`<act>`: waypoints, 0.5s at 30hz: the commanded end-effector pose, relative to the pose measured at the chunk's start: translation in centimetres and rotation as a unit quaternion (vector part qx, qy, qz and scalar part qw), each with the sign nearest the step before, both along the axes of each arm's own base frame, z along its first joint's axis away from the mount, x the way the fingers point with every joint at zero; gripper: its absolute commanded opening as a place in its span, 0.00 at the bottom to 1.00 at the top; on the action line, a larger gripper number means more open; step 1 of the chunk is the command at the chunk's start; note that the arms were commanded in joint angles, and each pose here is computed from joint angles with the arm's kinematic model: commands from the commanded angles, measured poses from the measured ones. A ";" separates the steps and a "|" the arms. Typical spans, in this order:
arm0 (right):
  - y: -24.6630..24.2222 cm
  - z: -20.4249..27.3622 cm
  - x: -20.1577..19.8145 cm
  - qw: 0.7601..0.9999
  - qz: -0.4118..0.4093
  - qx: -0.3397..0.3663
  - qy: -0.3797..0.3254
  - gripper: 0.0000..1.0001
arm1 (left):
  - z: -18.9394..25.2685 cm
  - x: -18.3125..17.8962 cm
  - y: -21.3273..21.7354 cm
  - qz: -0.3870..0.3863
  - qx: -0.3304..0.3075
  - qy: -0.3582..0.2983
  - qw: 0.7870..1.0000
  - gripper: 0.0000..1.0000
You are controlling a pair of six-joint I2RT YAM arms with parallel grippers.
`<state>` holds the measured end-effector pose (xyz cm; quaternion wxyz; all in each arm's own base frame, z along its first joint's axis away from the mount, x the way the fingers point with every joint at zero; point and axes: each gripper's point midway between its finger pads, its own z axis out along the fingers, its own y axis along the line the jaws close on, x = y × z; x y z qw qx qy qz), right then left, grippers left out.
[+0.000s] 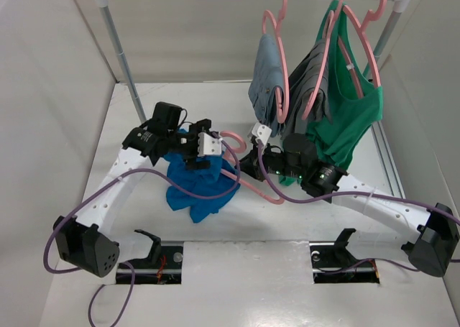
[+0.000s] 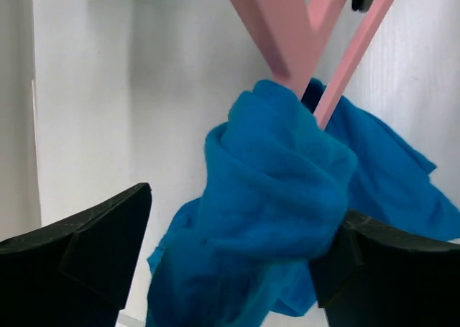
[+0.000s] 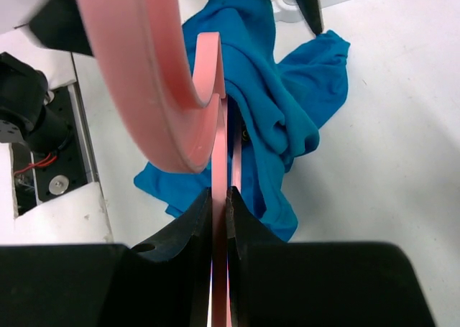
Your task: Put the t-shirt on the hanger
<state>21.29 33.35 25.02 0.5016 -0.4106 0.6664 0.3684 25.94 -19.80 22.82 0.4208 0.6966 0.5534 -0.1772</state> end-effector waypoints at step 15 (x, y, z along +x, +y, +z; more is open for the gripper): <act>0.8 4.3 1.7 0.997 -0.017 0.033 -0.062 0.00 | -1.2 -2.6 0.6 -0.027 0.033 0.041 0.998 0.00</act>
